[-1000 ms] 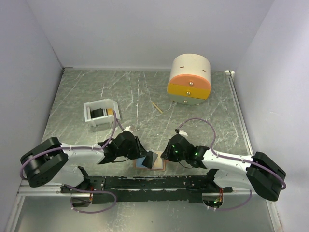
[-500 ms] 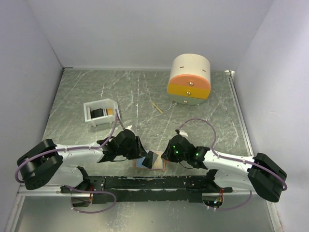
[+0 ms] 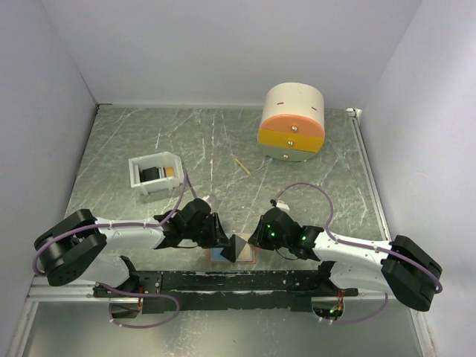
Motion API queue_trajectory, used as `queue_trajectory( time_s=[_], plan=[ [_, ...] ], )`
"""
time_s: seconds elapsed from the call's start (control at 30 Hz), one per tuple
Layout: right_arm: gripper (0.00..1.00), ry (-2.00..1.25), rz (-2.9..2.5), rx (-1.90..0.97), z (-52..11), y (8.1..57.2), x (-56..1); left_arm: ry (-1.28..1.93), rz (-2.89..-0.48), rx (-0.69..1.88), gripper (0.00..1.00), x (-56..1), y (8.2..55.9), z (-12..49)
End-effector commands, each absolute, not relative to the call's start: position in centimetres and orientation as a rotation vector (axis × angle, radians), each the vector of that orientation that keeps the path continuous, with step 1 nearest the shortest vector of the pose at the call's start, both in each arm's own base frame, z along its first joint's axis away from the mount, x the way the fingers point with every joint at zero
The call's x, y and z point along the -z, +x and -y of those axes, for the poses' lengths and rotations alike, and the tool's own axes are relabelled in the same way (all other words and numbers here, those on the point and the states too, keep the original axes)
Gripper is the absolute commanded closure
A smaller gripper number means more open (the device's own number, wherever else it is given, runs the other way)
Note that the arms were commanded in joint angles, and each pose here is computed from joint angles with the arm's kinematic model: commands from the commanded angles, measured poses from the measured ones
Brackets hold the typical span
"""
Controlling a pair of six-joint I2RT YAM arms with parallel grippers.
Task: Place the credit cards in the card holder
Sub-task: Insert the credit card into the card holder.
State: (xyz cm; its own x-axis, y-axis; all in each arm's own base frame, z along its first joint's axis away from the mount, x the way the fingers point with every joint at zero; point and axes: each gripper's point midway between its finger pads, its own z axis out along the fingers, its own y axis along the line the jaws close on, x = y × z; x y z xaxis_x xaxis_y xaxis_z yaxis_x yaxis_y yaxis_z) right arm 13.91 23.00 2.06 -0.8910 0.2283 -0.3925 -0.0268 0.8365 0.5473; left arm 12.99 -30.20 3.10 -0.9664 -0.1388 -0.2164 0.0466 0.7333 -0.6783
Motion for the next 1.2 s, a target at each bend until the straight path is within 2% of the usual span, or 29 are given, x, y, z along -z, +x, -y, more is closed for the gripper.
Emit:
queue_trajectory(
  time_s=[0.0, 0.17, 0.23, 0.47, 0.57, 0.7, 0.8, 0.97, 1.1, 1.17],
  plan=[
    [0.76, 0.137, -2.601, -0.747, -22.3, 13.0, -0.9, -0.072, -2.681, 1.151, 0.64, -3.9, 12.2, 30.9],
    [0.77, 0.143, -2.6, -0.75, -22.2, 13.0, -0.8, -0.07, -2.678, 1.208, 0.88, -4.0, 11.9, 31.3],
    [0.77, 0.145, -2.603, -0.75, -22.2, 12.9, -0.7, -0.069, -2.671, 1.235, 0.93, -4.2, 11.7, 31.5],
    [0.77, 0.144, -2.602, -0.749, -22.1, 12.8, -0.6, -0.069, -2.632, 1.354, 0.93, -5.4, 11.2, 32.1],
    [0.77, 0.145, -2.602, -0.748, -22.0, 12.8, -0.5, -0.1, -2.618, 1.406, 0.84, -5.7, 10.9, 32.2],
    [0.77, 0.138, -2.612, -0.747, -22.1, 12.7, -0.4, -0.128, -2.605, 1.457, 0.66, -5.8, 10.7, 32.2],
    [0.77, 0.133, -2.614, -0.744, -22.2, 12.8, -0.4, -0.118, -2.616, 1.465, 0.64, -5.6, 10.6, 32.4],
    [0.77, 0.137, -2.607, -0.738, -22.0, 12.8, -0.6, -0.11, -2.635, 1.477, 0.69, -5.1, 10.3, 32.6],
    [0.77, 0.143, -2.603, -0.736, -21.9, 12.9, -0.6, -0.106, -2.648, 1.488, 0.89, -4.8, 10.0, 32.6],
    [0.77, 0.137, -2.605, -0.735, -21.9, 12.8, -0.6, -0.104, -2.655, 1.48, 0.93, -4.6, 10.0, 32.6]
  ],
)
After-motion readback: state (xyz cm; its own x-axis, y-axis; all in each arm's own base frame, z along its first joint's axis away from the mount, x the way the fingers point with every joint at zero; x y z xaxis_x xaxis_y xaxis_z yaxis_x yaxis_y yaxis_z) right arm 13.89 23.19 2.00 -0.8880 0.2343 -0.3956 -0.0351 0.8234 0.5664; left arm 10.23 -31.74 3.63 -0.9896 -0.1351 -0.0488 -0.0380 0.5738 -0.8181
